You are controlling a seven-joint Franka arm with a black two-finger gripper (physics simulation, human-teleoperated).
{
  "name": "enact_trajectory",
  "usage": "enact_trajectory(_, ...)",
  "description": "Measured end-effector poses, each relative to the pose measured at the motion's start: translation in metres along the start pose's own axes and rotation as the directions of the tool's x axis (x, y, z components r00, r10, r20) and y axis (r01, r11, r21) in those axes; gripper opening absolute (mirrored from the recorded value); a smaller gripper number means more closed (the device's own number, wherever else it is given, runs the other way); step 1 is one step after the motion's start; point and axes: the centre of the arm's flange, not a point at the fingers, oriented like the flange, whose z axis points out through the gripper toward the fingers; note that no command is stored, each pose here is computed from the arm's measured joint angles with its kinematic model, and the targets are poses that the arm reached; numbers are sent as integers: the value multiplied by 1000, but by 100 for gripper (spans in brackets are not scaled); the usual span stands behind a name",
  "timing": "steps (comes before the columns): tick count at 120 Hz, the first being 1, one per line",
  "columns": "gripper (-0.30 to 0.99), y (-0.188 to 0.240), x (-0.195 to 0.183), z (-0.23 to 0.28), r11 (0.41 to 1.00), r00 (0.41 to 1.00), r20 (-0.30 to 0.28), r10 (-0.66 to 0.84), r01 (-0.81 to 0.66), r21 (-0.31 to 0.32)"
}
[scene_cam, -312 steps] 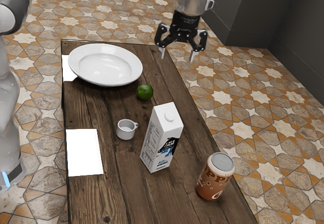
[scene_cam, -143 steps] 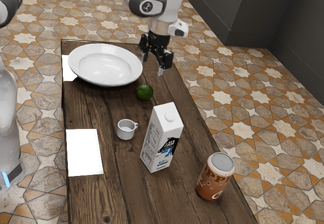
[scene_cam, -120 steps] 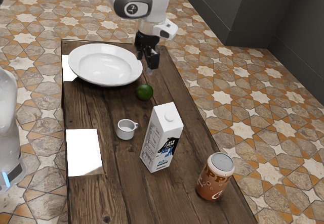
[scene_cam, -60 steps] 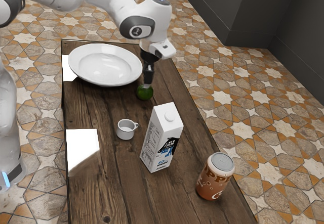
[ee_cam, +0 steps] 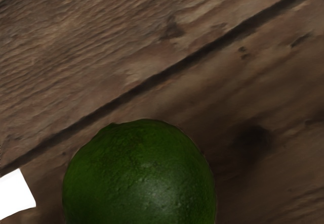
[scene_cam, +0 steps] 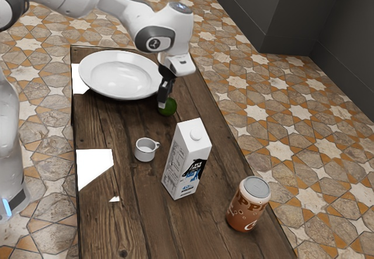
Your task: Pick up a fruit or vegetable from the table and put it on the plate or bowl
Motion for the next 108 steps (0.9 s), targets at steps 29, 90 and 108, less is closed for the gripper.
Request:
enact_trajectory(29,69,-6,-3,20,999,1000,-8,30,-30,-19)
enact_trajectory(90,69,-13,5,41,996,995,-39,88,-88,0)
enact_trajectory(108,59,-18,-2,48,998,997,-52,59,-60,-22)
